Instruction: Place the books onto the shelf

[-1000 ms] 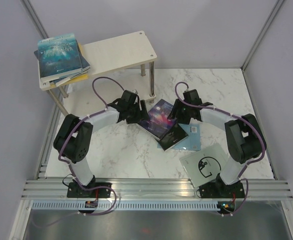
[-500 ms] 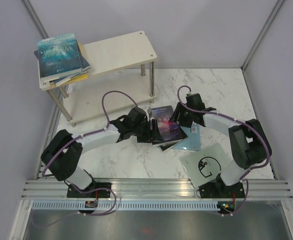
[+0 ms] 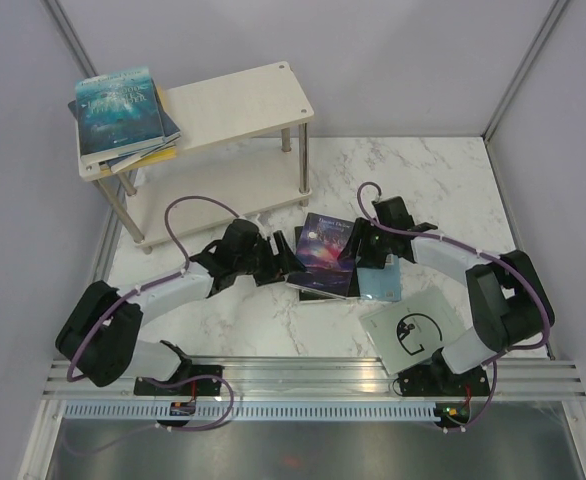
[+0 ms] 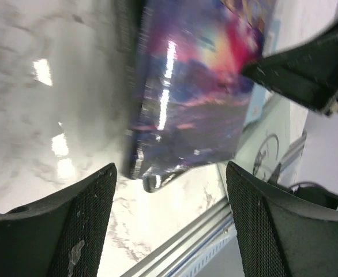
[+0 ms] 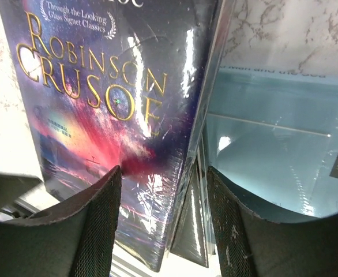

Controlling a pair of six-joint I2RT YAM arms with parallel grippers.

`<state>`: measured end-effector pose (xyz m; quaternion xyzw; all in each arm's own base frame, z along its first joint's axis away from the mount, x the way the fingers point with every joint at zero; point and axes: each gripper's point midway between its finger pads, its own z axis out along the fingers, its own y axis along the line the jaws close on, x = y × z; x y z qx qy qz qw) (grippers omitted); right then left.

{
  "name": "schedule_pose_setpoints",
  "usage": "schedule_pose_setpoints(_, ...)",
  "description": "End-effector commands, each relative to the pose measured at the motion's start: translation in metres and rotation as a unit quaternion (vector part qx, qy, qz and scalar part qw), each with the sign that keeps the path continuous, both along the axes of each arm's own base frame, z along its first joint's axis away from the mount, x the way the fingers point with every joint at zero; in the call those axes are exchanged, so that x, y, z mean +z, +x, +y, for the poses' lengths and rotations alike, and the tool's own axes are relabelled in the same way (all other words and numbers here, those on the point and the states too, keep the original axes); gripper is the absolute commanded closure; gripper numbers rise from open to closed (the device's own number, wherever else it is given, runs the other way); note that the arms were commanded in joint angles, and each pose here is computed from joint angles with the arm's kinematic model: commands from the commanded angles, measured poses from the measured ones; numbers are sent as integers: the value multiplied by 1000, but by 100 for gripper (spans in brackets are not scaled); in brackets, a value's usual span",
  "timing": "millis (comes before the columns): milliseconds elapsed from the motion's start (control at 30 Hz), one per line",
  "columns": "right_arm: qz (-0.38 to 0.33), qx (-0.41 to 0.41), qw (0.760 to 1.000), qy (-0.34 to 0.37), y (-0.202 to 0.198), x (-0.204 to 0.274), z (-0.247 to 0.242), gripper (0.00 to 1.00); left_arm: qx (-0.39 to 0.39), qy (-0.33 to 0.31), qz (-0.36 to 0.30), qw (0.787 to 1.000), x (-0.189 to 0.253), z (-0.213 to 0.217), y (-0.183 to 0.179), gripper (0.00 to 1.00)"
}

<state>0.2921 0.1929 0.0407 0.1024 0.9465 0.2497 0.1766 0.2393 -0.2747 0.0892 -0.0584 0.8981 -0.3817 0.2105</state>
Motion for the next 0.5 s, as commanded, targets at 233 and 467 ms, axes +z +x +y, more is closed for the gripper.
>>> schedule_pose_setpoints(233, 115, 30, 974, -192, -63, -27, -69, 33, 54, 51, -48, 996, 8, 47, 53, 20)
schedule_pose_setpoints(467, 91, 17, 973, -211, -32, -13, -67, 32, 23, 26, -32, 999, -2, 26, 67, 20)
